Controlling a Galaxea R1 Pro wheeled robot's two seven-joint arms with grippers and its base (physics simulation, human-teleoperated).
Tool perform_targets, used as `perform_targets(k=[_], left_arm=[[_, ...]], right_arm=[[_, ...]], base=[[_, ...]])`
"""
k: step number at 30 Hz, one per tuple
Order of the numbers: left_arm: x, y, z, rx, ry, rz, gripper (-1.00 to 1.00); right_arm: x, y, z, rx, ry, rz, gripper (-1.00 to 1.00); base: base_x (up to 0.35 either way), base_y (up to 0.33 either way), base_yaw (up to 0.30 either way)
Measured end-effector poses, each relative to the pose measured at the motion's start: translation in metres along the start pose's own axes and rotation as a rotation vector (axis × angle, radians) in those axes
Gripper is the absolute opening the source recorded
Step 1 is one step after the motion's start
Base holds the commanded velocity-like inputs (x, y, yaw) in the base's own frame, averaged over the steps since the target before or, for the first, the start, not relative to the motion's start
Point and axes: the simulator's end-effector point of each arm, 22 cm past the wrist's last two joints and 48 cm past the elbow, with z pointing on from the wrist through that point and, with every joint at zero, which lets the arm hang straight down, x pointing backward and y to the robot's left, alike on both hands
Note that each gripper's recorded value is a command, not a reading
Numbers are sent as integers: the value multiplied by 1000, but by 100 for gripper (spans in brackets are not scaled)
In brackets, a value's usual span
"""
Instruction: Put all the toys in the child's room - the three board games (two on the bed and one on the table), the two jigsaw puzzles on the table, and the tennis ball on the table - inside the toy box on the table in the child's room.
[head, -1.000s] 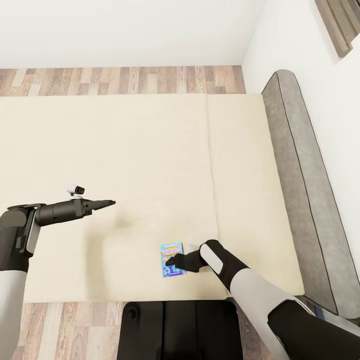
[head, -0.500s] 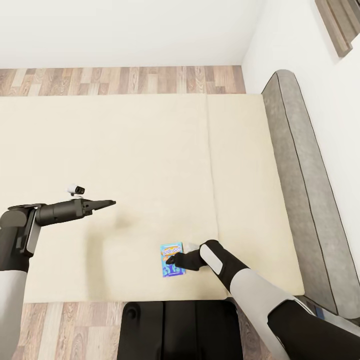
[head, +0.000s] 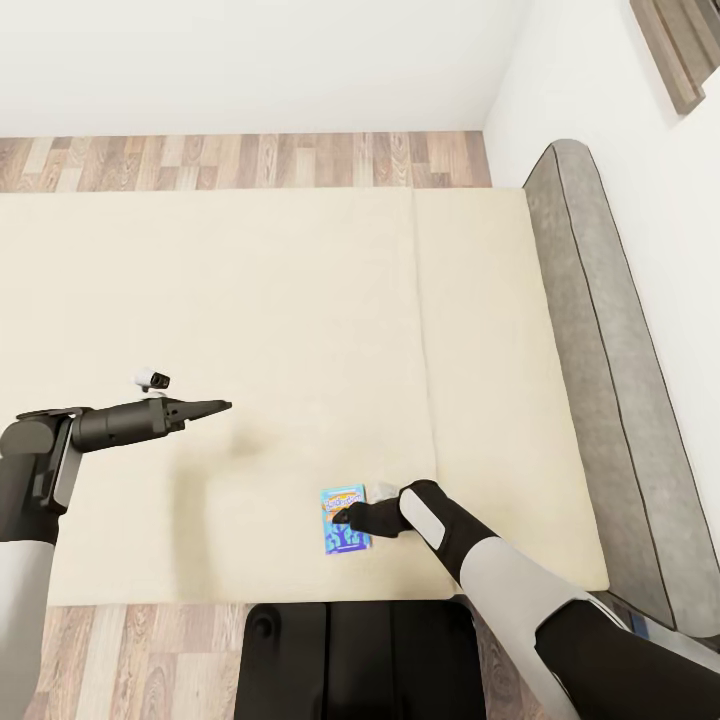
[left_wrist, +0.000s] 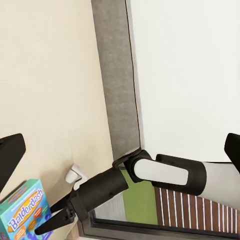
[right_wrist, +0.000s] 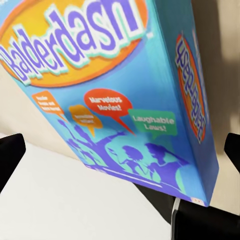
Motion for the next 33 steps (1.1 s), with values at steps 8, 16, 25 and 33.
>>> perform_targets(k=[8,16,25,33], left_arm=[[0,0,1,1,0,0,100],[0,0,1,2,0,-2,100],[0,0,1,3,-1,-1,100],[0,0,1,3,-1,-3,100]], right_arm=[[-1,0,0,1,-3,-1,100],[-1,0,0,0,-3,0,100],[-1,0,0,1,-4,0,100],[-2,0,0,1,-8,-1,100]], base=[[0,0,0],[0,9,0],[0,28,0],[0,30,0]])
